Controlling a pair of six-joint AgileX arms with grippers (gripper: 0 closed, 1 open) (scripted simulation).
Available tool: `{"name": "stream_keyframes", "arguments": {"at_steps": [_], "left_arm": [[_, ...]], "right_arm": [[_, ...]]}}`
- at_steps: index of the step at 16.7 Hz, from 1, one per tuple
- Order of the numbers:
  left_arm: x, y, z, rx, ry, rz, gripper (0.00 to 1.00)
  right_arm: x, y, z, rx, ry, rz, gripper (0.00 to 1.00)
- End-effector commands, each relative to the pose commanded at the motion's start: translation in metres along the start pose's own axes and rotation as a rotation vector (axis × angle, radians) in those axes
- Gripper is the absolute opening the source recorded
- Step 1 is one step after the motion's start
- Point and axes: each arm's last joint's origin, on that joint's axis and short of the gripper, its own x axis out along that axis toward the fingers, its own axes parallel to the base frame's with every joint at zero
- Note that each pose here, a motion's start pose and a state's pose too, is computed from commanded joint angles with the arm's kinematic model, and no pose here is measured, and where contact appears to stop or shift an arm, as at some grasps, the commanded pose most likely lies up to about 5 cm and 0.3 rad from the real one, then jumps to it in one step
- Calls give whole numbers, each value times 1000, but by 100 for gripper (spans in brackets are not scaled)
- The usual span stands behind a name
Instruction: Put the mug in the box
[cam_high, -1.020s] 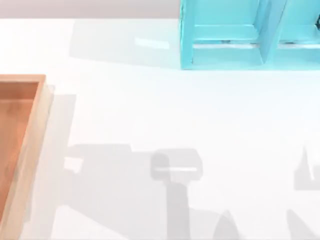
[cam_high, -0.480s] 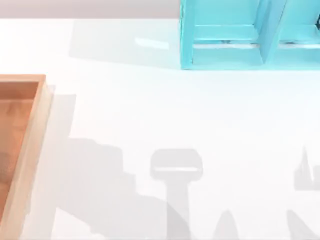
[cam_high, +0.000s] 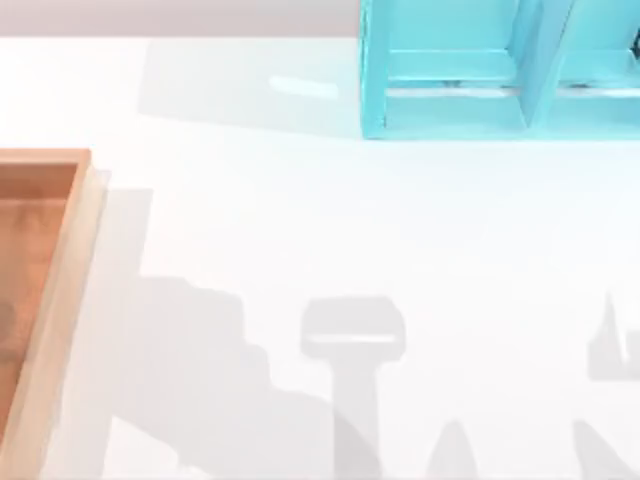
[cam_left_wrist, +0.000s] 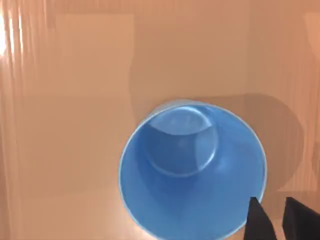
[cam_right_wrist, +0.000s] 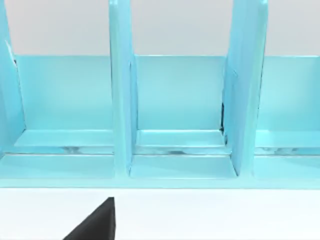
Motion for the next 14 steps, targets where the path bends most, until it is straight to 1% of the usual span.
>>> {"name": "stream_keyframes", "arguments": {"at_steps": [8, 9, 14], "left_arm": [[0, 0, 0, 0, 0, 0, 98], [0, 0, 0, 0, 0, 0, 100], [0, 0, 0, 0, 0, 0, 100]], "right_arm": [[0, 0, 0, 0, 0, 0, 100], [0, 0, 0, 0, 0, 0, 100], [0, 0, 0, 0, 0, 0, 100]]}}
